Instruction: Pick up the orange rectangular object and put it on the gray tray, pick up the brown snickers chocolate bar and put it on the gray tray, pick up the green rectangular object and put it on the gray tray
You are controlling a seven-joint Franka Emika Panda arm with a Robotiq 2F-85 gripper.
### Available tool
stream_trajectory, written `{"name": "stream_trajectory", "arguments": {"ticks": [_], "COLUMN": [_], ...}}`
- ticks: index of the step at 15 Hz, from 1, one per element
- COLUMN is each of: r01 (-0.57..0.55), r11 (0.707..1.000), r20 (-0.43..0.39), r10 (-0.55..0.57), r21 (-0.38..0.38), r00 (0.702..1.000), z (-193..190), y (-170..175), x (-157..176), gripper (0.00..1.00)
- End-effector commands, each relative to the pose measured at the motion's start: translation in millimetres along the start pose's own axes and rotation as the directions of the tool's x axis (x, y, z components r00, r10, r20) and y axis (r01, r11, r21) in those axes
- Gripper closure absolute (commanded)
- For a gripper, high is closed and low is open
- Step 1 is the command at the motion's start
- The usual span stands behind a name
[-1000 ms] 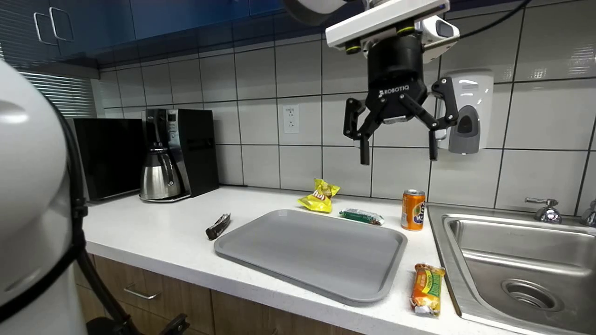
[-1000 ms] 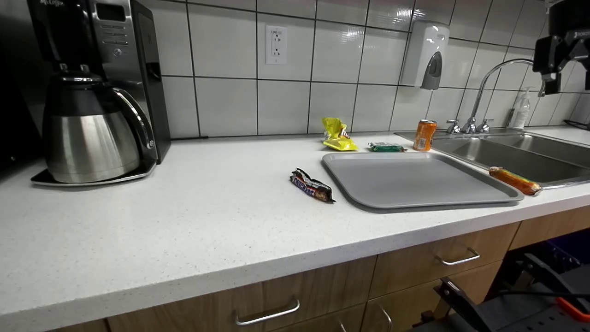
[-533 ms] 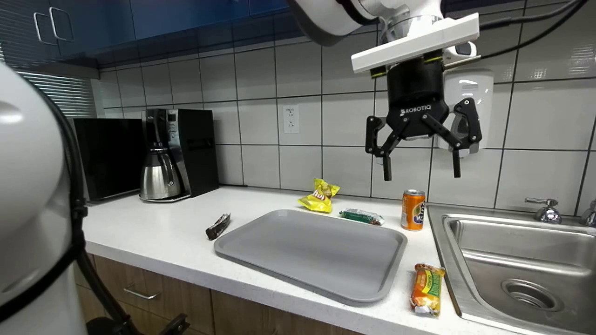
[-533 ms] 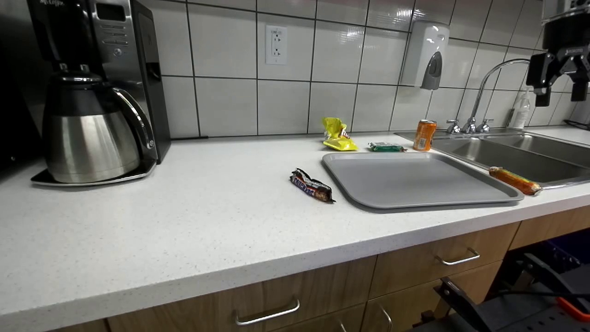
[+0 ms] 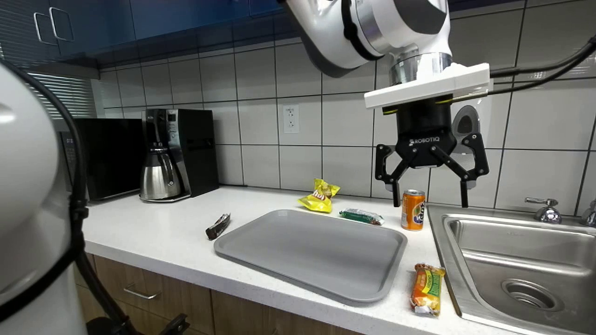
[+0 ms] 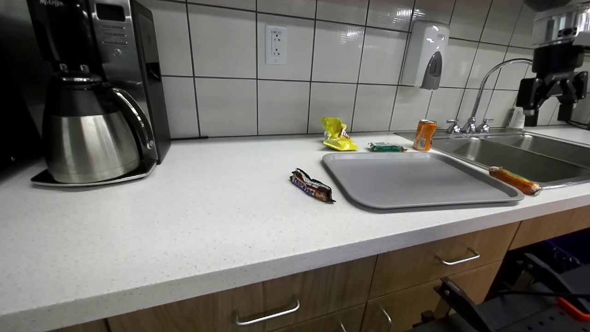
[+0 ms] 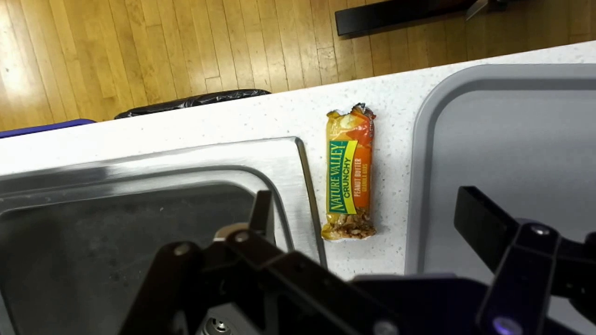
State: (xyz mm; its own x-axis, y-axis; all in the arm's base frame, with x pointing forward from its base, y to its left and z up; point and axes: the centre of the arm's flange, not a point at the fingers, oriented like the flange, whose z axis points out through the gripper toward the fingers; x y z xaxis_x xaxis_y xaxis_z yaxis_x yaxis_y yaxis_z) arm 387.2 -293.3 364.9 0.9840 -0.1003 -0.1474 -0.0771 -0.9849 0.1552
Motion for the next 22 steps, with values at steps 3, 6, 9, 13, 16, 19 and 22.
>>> {"name": "stream_trajectory", "arguments": {"ticks": [3, 6, 9, 13, 16, 19, 22], "r01": [0.024, 0.023, 0.016, 0.007, 0.002, -0.002, -0.009], "r11": [1.000, 0.999, 0.999, 0.999, 0.999, 0.999, 0.999], "r20": [-0.030, -0.042, -0.052, -0.052, -0.043, -0.032, -0.018], "r10": [-0.023, -0.021, -0.014, -0.004, -0.001, 0.003, 0.010], "r21": [0.020, 0.033, 0.042, 0.041, 0.037, 0.040, 0.040], "r00": [0.999, 0.999, 0.999, 0.999, 0.999, 0.999, 1.000], "z": [30, 46, 65, 91, 104, 114, 122], "y": [8, 7, 7, 8, 9, 11, 12], "x": [15, 23, 30, 33, 35, 34, 33], "gripper": [0.00, 0.00, 0.00, 0.00, 0.00, 0.00, 0.00]}}
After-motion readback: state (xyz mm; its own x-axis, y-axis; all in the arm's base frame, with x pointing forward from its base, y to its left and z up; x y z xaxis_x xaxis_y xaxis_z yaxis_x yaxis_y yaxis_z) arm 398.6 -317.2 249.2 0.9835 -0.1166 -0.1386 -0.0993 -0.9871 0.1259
